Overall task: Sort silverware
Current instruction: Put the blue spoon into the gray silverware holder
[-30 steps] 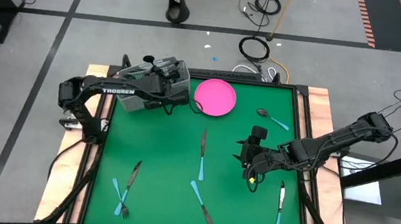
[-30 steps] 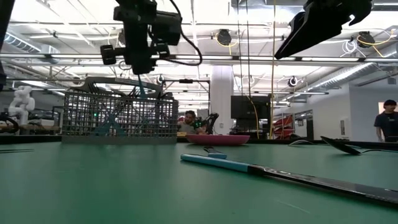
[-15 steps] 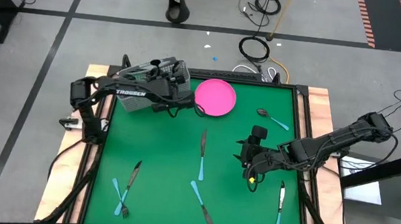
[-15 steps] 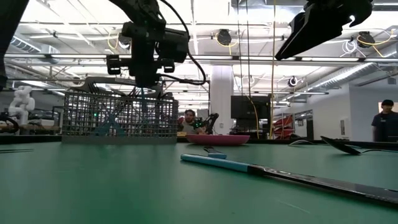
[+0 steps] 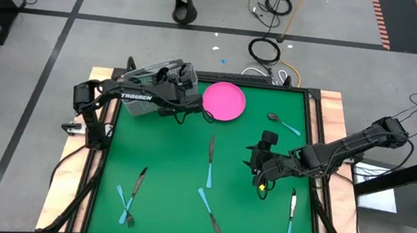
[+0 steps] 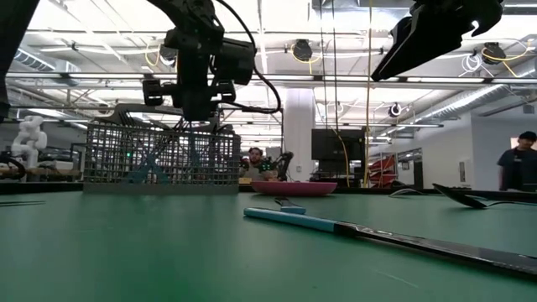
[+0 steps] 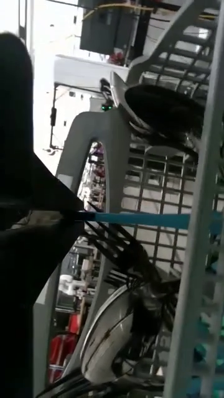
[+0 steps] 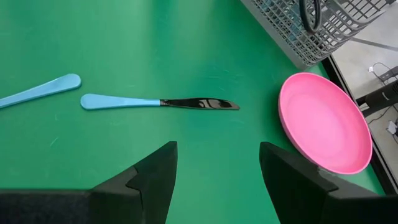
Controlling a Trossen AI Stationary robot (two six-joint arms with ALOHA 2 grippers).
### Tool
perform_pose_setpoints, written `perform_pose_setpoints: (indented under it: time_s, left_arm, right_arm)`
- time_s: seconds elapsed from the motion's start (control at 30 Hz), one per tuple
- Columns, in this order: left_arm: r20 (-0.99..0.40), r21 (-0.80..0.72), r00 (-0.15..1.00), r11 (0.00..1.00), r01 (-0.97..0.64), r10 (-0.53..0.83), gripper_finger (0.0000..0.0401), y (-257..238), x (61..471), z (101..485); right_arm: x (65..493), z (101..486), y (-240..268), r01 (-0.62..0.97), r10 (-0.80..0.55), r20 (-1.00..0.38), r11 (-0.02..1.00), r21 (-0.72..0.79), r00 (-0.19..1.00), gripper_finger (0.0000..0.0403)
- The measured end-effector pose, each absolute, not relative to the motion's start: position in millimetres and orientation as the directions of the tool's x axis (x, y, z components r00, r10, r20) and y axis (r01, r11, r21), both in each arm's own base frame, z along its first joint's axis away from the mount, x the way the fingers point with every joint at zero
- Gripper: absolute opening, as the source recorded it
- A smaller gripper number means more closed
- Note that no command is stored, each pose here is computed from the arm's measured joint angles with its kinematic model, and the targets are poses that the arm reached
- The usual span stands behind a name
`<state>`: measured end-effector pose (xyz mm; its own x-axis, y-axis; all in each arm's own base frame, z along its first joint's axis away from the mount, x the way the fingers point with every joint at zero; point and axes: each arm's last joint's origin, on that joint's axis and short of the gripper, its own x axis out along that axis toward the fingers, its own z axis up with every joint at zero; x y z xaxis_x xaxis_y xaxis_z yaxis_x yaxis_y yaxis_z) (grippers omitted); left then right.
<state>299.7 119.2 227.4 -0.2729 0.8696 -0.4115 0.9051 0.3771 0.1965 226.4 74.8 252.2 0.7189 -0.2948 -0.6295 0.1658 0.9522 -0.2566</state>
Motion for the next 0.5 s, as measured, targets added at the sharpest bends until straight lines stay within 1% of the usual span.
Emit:
perform_pose_setpoints:
  time_s: [0.13, 0.33, 0.43, 0.5]
  left_arm:
    - [-0.412, 0.222, -0.251, 0.363, 0.905, 0.876, 0.0050, 116, 303, 227]
    - [-0.410, 0.238, -0.235, 0.352, 0.905, 0.881, 0.0101, 114, 306, 227]
    - [-0.344, 0.284, -0.230, 0.335, 0.899, 0.910, 0.0120, 115, 309, 230]
    - [-0.299, 0.321, -0.231, 0.325, 0.889, 0.926, 0.0124, 116, 311, 234]
  right_arm:
    - [226, 252, 75, 0.166, -0.294, -0.629, 0.952, -0.256, 0.719, 0.0217]
    - [226, 252, 75, 0.164, -0.295, -0.629, 0.952, -0.259, 0.719, 0.0217]
    - [226, 252, 75, 0.163, -0.295, -0.629, 0.952, -0.259, 0.719, 0.0217]
    - [226, 252, 75, 0.163, -0.295, -0.629, 0.952, -0.259, 0.719, 0.0217]
